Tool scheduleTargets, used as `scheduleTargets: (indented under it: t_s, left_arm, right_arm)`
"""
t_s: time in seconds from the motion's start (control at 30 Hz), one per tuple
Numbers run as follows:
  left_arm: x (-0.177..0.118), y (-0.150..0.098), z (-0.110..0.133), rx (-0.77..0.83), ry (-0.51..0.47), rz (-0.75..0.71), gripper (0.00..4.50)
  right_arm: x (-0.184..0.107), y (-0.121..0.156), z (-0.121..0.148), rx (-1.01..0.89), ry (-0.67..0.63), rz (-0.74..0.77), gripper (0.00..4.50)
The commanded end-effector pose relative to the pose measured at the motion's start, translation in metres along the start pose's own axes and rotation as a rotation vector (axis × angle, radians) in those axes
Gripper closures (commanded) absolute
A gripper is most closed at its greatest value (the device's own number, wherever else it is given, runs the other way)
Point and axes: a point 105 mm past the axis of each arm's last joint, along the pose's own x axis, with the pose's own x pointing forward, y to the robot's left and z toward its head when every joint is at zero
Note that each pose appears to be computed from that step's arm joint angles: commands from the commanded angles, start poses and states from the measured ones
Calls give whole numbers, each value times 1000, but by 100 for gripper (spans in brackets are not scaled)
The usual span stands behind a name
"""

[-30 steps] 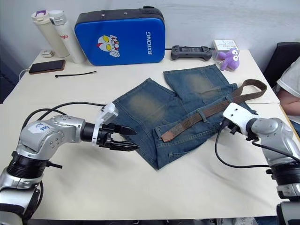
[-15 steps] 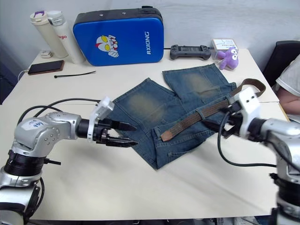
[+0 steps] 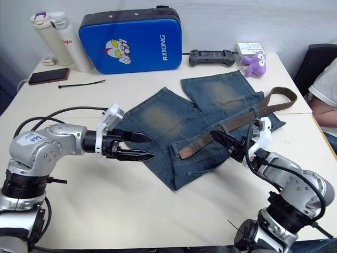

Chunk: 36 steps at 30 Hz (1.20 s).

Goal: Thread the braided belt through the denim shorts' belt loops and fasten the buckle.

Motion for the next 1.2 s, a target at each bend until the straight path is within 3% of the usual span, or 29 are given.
scheduleTargets:
  t_s: [0.03,0.17,0.27,0.57,0.77,1.0,1.2]
  left_arm:
    - [-6,0,16,94,-42,49,0]
    - [-6,-1,16,200,-36,86,0]
    - [-7,-2,19,165,-75,82,0]
    - [-9,-6,10,177,-31,99,0]
    - [-11,-6,7,176,-15,117,0]
    - [-11,-7,-1,176,27,102,0]
    - [-11,-8,0,176,24,93,0]
  right_arm:
    - [4,-1,2,79,-34,9,5]
    - [10,4,-6,114,-13,34,5]
    - [14,8,-9,138,-9,56,5]
    - [28,27,-17,164,46,144,5]
    - [34,35,-8,210,1,221,5]
    - [48,19,-36,217,95,146,5]
    - [56,10,-41,232,63,130,5]
